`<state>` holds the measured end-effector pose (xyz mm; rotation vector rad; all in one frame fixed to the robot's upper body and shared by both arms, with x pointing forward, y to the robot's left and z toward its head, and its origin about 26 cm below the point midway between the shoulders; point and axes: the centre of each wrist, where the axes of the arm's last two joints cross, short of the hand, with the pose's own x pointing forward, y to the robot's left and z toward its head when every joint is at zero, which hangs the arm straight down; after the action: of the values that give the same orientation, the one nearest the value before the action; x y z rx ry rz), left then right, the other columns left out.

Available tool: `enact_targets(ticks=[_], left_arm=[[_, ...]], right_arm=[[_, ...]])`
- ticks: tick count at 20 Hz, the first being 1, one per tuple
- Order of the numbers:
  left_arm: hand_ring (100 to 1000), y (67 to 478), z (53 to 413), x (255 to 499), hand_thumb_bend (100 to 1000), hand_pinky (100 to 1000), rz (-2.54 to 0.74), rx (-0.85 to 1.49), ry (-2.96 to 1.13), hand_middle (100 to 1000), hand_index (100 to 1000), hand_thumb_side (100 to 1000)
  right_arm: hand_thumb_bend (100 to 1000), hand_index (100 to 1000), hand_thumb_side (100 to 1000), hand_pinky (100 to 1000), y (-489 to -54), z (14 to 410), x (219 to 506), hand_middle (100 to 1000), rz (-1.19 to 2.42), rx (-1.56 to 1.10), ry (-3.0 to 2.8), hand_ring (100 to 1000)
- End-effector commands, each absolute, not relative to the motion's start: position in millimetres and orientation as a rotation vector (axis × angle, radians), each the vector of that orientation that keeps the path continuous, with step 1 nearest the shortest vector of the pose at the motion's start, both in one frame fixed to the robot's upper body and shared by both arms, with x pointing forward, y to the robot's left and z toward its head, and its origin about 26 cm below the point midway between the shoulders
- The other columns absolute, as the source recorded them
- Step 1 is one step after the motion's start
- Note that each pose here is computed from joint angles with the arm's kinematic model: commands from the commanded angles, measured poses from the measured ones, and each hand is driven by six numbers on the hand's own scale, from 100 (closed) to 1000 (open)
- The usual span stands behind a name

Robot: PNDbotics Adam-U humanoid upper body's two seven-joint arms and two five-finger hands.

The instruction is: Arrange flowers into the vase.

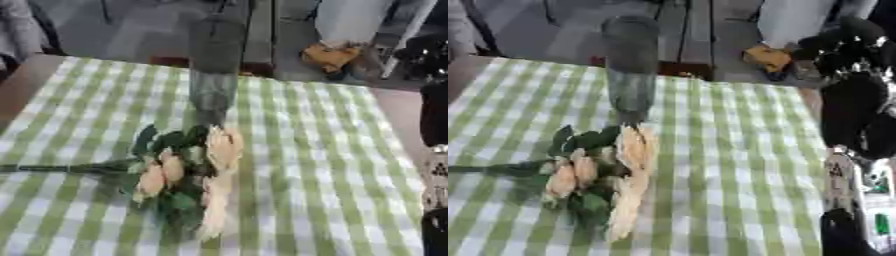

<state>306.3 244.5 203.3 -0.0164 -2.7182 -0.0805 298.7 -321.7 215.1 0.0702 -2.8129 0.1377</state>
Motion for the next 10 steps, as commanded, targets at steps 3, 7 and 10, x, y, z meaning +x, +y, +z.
enact_targets(ticks=[3, 7, 10], left_arm=[[834, 246, 212, 305, 100, 547, -0.095, -0.008, -2.749, 960, 979, 823], [832, 249, 215, 305, 100, 546, -0.125, 0.019, -2.758, 955, 978, 797], [829, 257, 224, 306, 100, 547, -0.195, 0.085, -2.783, 946, 977, 757]], right_arm=[[100, 796, 1000, 634, -324, 224, 295, 610, 0.159, 0.057, -2.843, 669], [100, 796, 1000, 633, -324, 224, 294, 610, 0.159, 0.055, -2.842, 669], [100, 796, 1000, 634, -324, 224, 294, 610, 0.159, 0.055, -2.839, 669]])
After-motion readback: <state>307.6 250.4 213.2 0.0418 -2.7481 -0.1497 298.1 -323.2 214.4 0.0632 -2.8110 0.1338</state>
